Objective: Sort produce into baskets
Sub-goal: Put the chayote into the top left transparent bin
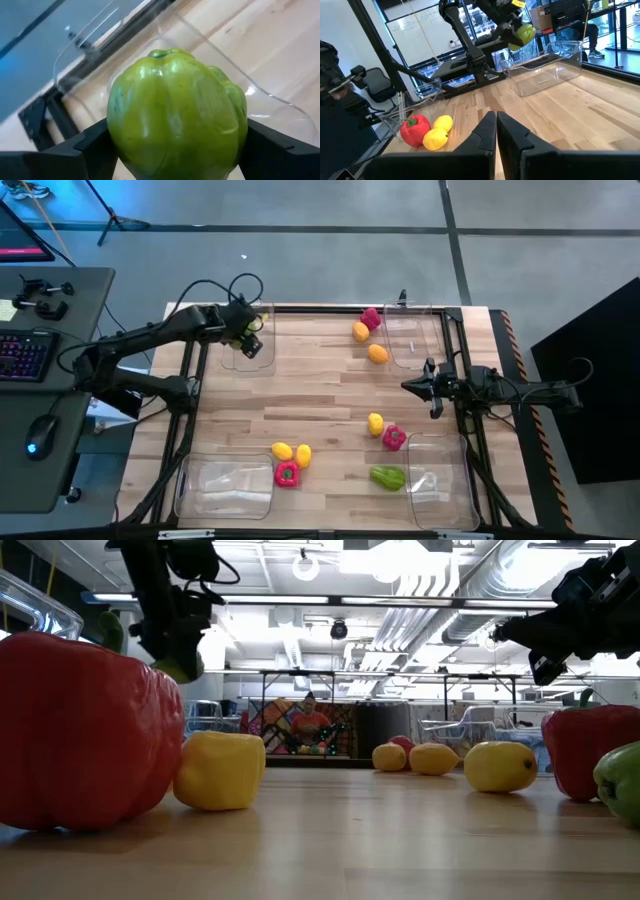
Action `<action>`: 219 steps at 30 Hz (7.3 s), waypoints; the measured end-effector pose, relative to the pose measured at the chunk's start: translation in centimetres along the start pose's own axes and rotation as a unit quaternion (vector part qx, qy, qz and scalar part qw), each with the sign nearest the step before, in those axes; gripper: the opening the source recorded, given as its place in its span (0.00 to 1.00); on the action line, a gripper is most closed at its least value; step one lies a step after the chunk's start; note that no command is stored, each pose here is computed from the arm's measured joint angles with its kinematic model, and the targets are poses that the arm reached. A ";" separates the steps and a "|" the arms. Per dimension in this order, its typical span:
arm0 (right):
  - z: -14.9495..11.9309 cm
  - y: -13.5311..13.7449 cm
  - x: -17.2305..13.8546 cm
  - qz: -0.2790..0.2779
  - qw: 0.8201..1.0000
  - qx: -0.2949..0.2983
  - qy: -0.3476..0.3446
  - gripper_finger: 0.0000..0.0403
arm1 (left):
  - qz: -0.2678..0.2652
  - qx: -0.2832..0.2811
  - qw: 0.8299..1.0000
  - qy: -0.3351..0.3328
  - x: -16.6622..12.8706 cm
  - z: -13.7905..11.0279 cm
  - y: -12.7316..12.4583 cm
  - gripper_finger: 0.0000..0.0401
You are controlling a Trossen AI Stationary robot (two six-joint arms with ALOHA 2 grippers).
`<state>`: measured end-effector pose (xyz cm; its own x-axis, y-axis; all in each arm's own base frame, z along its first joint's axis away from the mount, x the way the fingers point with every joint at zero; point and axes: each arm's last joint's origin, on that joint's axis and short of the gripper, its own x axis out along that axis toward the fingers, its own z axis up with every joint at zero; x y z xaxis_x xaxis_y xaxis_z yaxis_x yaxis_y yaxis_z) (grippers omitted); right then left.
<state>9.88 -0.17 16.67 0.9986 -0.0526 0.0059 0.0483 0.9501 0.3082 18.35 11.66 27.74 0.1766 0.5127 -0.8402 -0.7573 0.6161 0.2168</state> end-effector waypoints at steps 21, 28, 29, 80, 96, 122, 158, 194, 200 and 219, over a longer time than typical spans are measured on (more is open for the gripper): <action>0.0 0.0 0.0 0.000 1.000 0.000 0.000 0.01 | -0.107 -0.016 0.994 -0.035 -2.3 2.0 -0.2 0.96; 0.0 0.0 0.0 0.000 1.000 0.000 0.000 0.01 | -0.164 -0.135 0.969 -0.124 -6.2 4.6 -0.1 0.96; 0.0 0.0 0.0 0.000 1.000 0.000 0.000 0.01 | -0.181 -0.134 0.965 -0.137 -6.5 4.7 -0.4 0.96; 19.8 8.3 16.8 -0.037 0.955 0.152 0.253 0.57 | -0.275 -0.074 0.911 -0.298 -18.2 -5.1 -1.1 0.96; 14.3 15.9 19.1 -0.017 0.822 0.068 0.565 0.98 | -0.260 -0.055 0.921 -0.283 -17.9 -6.0 0.2 0.96; -1.8 22.8 19.5 -0.116 0.674 -0.009 0.730 0.97 | -0.251 -0.050 0.926 -0.280 -17.8 -6.1 0.2 0.96; -6.3 23.6 17.0 -0.099 0.720 -0.060 0.684 0.97 | -0.254 -0.062 0.925 -0.276 -17.8 -6.1 0.2 0.96; 11.1 7.2 30.6 -0.198 0.904 -0.136 0.352 0.65 | -0.246 -0.064 0.926 -0.279 -17.7 -6.0 0.1 0.96; 10.1 1.7 36.8 -0.137 0.970 -0.068 0.187 0.66 | -0.243 -0.064 0.928 -0.276 -17.6 -5.9 -0.3 0.96; 5.2 -5.9 43.0 -0.121 0.987 0.089 0.055 0.66 | -0.281 -0.122 0.902 -0.305 -18.3 -4.5 -1.8 0.96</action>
<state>52.45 -9.61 20.10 0.9551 -0.2287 -0.1883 0.2909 0.8439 0.4509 13.61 -1.50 40.49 0.8316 0.4406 -0.3381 -0.5440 0.7686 -0.3366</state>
